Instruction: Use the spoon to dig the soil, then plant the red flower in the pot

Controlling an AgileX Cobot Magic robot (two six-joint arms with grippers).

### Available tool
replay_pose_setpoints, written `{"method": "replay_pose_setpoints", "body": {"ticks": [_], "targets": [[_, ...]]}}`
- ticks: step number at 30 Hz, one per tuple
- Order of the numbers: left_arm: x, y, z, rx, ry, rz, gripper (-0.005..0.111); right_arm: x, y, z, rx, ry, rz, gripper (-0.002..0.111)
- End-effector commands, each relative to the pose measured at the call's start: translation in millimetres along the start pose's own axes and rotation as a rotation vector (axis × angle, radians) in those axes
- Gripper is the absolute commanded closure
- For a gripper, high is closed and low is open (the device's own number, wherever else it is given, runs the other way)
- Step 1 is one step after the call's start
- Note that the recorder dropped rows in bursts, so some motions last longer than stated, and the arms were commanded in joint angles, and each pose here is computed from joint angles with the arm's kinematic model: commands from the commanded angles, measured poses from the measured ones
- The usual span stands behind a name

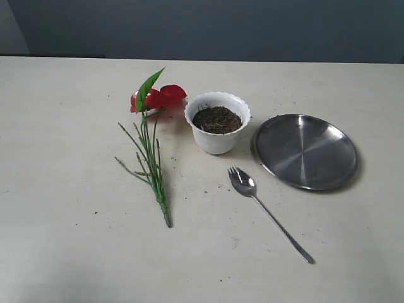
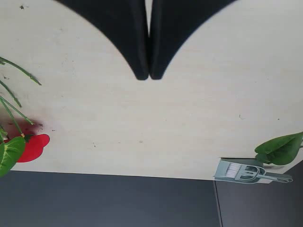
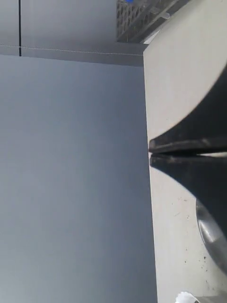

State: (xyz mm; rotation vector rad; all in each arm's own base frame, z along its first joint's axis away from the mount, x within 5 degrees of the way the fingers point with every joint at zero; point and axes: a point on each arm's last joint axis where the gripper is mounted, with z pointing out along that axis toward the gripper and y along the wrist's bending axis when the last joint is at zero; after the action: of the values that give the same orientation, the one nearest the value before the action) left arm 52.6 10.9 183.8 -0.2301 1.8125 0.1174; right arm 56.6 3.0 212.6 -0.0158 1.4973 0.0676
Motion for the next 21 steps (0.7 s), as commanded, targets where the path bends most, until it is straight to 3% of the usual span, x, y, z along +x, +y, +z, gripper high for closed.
{"method": "replay_pose_setpoints", "body": {"ticks": [1, 6, 11, 21], "targets": [[0.9, 0.1, 0.2, 0.0, -0.006, -0.001, 0.107, -4.2, -0.3, -0.6, 0.004, -0.053, 0.003, 0.109], [0.9, 0.1, 0.2, 0.0, -0.006, -0.001, 0.107, -22.6, -1.4, -3.5, 0.007, -0.258, 0.075, 0.109], [0.9, 0.1, 0.2, 0.0, -0.006, -0.001, 0.107, -24.9, -9.5, -4.6, 0.018, -0.309, 0.604, 0.109], [0.9, 0.1, 0.2, 0.0, -0.006, -0.001, 0.107, -26.5, -11.0, -5.3, 0.031, -0.331, 0.592, 0.109]]}}
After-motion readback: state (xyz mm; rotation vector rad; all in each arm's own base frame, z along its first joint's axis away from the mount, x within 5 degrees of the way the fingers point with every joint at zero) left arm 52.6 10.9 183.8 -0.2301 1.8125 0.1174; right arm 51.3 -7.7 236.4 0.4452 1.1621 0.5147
